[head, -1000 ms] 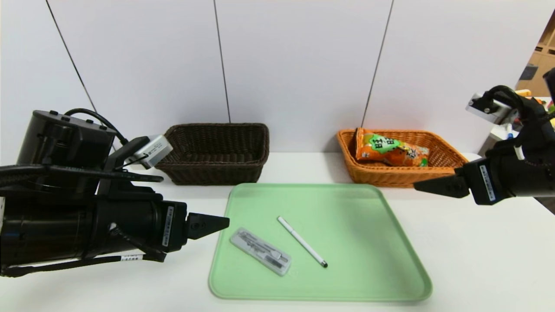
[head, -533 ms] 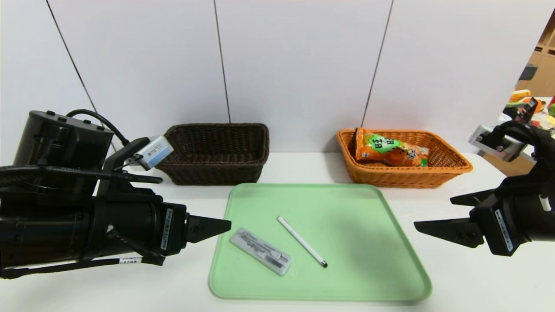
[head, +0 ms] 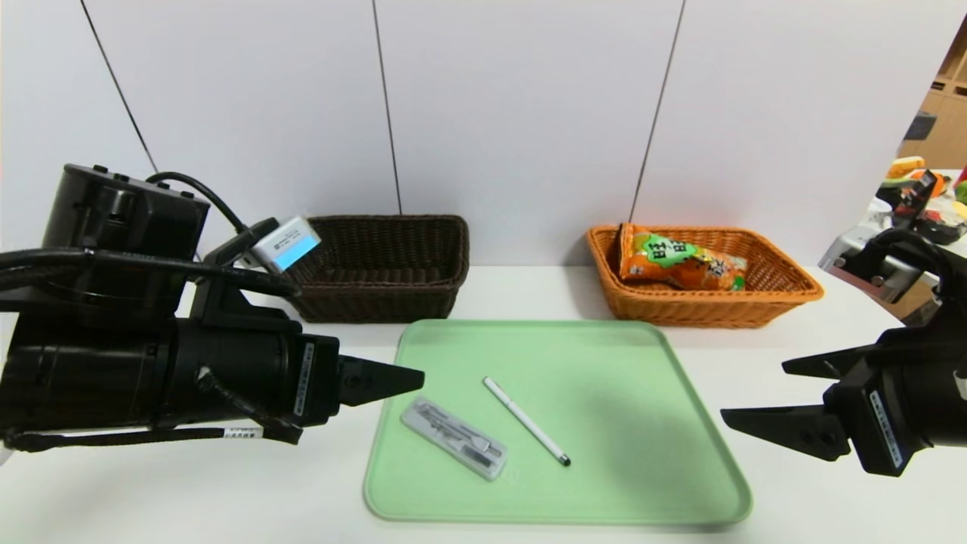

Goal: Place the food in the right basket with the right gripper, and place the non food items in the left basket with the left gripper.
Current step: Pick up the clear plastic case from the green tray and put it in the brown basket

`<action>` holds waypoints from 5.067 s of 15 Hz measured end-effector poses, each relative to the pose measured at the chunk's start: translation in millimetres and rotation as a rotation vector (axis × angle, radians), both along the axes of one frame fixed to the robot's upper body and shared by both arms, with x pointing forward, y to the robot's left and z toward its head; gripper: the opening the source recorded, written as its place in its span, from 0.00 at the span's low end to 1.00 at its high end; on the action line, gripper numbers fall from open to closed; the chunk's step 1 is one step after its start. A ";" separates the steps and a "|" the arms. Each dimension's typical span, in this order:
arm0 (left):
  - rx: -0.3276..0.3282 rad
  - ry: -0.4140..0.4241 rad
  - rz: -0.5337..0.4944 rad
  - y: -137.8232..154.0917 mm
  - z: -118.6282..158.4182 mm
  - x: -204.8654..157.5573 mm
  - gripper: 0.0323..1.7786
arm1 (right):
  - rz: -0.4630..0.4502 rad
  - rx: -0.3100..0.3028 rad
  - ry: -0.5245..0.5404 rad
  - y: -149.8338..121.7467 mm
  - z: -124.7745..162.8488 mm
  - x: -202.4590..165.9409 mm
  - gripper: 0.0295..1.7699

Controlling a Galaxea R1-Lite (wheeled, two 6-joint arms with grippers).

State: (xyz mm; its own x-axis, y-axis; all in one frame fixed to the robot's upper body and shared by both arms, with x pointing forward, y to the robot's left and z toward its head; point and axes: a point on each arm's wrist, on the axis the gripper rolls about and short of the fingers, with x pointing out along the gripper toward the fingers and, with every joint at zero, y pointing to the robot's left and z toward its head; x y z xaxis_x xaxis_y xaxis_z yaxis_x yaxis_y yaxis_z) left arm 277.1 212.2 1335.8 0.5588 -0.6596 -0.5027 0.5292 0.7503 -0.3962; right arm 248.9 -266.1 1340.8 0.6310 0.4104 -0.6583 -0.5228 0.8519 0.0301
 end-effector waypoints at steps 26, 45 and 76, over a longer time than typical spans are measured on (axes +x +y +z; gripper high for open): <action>0.297 0.310 0.180 -124.5 -21.5 51.5 0.95 | -0.031 0.029 -0.010 7.8 -16.6 22.2 0.96; 0.434 0.627 0.572 -168.4 -39.5 55.4 0.95 | -0.045 0.042 0.011 10.5 -34.1 30.0 0.96; 0.367 0.635 0.940 -176.5 -73.5 68.0 0.95 | -0.050 0.029 0.043 13.1 -46.7 36.4 0.96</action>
